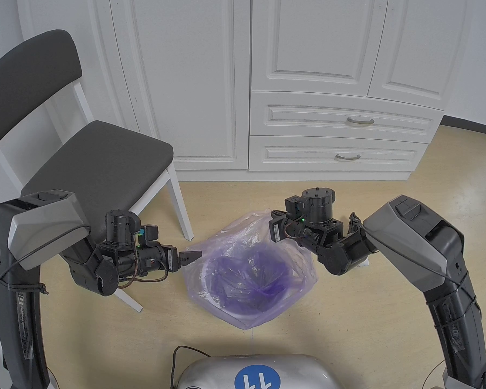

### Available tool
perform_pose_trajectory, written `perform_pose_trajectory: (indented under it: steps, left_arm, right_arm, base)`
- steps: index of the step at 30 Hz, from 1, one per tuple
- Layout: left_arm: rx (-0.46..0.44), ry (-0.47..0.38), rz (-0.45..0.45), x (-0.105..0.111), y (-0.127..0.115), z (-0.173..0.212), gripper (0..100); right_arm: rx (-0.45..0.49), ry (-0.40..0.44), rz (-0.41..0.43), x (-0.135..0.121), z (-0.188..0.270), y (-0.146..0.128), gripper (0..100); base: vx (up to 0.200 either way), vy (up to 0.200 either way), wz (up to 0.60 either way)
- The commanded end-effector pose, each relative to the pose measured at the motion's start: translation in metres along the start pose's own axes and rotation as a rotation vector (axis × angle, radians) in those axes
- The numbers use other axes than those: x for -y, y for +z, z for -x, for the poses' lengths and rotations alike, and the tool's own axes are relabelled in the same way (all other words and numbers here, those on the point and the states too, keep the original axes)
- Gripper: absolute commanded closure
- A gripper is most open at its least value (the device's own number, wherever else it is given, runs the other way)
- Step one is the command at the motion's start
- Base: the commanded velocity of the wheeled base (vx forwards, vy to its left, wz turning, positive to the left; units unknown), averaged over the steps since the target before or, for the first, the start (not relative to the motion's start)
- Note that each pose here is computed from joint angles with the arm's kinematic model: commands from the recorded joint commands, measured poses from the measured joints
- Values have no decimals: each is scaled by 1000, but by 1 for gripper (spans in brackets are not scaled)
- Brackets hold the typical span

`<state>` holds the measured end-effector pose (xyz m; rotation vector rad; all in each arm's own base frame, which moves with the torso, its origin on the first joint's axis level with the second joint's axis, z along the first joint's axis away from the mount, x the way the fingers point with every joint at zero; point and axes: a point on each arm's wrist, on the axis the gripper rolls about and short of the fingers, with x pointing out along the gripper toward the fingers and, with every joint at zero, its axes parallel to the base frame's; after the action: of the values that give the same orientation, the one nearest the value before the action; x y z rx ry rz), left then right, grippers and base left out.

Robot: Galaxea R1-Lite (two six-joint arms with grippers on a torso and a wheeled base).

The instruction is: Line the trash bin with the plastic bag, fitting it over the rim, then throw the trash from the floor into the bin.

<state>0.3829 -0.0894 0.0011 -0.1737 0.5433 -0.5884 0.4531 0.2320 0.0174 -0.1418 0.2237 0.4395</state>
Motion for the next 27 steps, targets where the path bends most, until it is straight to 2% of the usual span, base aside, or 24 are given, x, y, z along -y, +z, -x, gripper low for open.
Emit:
perform_pose_trajectory:
  steps: [1, 6, 8, 9, 14, 19, 21, 22, 23, 26, 27]
  left_arm:
    - [15, -2, -4, 0, 1, 1, 0]
    - [17, -2, -6, 1, 2, 1, 0]
    - [26, -2, -10, 0, 1, 0, 0]
    - [31, -2, -12, 0, 1, 0, 0]
    - [39, -3, -16, 0, 1, 0, 0]
    - [37, -4, -16, 0, 1, 0, 0]
    - [37, -6, -17, 1, 1, 0, 0]
    - [37, -6, -17, 1, 1, 0, 0]
    - [36, -7, -17, 2, 1, -1, 0]
    - [34, -8, -17, 2, 0, -1, 0]
    - [33, -8, -17, 2, 0, -2, 0]
  right_arm:
    - [34, -38, -59, -4, -20, -13, 100]
    - [57, -36, -77, -5, -25, -11, 100]
    - [114, -42, -89, -4, -34, -12, 100]
    - [127, -49, -91, -1, -36, -11, 0]
    - [135, -70, -98, 10, -34, -4, 0]
    - [103, -97, -97, 18, -21, 10, 0]
    - [106, -85, -94, 14, -1, 36, 0]
    - [106, -85, -94, 14, -1, 36, 0]
    - [97, -69, -89, 8, 18, 56, 0]
    - [41, -68, -78, 1, 32, 67, 0]
    - [-30, -99, -66, -6, 41, 70, 0]
  base:
    - [0, 0, 0]
    - [0, 0, 0]
    - [0, 0, 0]
    - [0, 0, 0]
    - [0, 0, 0]
    - [0, 0, 0]
    - [0, 0, 0]
    - [0, 0, 0]
    - [0, 0, 0]
    - [0, 0, 0]
    - [0, 0, 0]
